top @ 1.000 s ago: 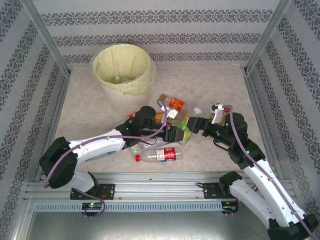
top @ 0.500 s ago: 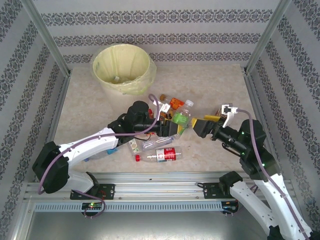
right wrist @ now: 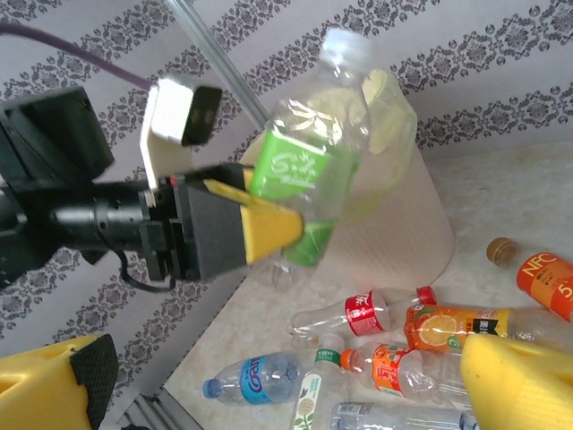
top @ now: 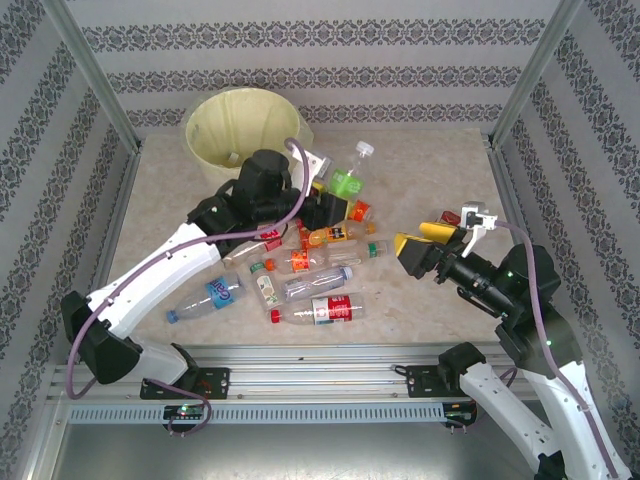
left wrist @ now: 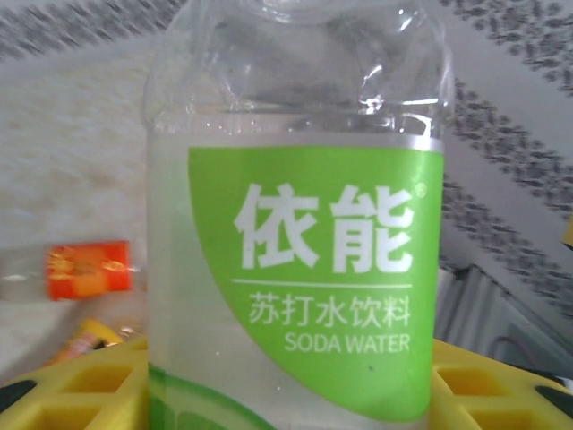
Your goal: Put the plastic bottles in the bin
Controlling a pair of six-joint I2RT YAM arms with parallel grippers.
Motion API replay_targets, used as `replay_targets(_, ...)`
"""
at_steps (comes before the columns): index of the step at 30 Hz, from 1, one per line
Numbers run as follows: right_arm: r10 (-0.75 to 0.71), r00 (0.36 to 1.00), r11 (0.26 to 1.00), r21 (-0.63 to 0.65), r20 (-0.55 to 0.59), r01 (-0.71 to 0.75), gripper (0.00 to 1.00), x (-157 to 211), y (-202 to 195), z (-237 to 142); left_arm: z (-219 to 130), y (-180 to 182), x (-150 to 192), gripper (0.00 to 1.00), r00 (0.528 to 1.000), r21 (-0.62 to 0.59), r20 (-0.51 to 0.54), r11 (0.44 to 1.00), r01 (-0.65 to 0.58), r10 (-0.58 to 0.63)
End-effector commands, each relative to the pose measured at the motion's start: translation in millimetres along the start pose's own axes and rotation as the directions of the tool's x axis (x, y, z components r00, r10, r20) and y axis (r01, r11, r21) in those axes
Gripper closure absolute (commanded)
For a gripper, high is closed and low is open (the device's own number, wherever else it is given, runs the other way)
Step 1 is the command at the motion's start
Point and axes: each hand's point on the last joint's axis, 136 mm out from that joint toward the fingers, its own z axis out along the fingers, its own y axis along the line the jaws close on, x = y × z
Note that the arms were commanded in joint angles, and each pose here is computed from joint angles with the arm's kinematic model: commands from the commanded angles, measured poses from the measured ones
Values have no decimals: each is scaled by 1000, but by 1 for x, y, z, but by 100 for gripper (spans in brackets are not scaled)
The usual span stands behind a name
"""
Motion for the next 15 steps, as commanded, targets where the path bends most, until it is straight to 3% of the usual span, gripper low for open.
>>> replay_targets(1, -33, 999, 999, 24, 30, 33, 2, -9, 1, -6, -7, 47, 11, 47, 979, -236, -149, 957, -170, 137)
replay_targets(7, -55, 998, 998, 6, 42, 55, 2, -13, 7, -9, -17, 83, -14, 47, 959, -399, -200, 877, -269, 203)
replay_targets(15, -97, 992, 992, -70, 83, 103, 2, -24, 27, -15, -44, 132, -52, 47, 960, -552, -194, 787, -276, 201)
